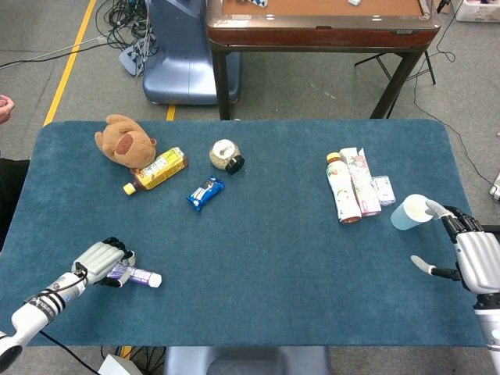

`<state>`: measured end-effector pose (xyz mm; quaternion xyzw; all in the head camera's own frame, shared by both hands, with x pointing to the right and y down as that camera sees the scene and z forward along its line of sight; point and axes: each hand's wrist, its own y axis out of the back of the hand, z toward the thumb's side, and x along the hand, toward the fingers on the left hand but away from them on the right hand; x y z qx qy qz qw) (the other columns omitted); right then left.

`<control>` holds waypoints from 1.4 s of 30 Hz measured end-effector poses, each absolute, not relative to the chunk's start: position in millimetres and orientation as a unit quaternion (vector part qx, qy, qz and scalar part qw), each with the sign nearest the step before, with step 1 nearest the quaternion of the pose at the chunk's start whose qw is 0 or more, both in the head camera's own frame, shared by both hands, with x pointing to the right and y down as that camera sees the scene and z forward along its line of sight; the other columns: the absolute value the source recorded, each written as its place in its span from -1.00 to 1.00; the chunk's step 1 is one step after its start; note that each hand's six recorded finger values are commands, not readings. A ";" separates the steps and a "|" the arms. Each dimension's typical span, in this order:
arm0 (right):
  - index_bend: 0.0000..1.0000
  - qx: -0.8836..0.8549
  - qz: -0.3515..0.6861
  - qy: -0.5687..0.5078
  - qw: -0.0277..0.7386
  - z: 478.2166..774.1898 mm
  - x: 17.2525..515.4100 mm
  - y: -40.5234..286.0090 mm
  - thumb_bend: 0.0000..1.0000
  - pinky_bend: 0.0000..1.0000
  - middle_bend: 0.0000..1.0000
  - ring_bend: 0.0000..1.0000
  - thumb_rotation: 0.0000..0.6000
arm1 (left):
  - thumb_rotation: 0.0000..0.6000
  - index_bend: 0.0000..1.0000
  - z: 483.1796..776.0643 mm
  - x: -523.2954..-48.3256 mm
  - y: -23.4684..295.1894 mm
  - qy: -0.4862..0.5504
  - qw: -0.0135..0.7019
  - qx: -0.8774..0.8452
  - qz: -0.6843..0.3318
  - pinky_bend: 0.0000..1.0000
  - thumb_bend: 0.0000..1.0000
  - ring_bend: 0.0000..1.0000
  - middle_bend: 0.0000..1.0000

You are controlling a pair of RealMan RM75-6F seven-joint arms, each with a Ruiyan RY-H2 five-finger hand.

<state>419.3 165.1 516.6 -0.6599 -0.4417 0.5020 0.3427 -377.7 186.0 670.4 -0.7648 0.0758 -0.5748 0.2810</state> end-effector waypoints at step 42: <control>-0.76 -0.643 0.513 -0.460 0.334 509.9 439.3 180.7 -0.95 -0.58 -0.48 -0.69 1.00 | 1.00 -0.81 691.1 -352.8 238.0 0.187 0.361 -0.738 -0.538 -0.86 -0.43 -0.73 -0.64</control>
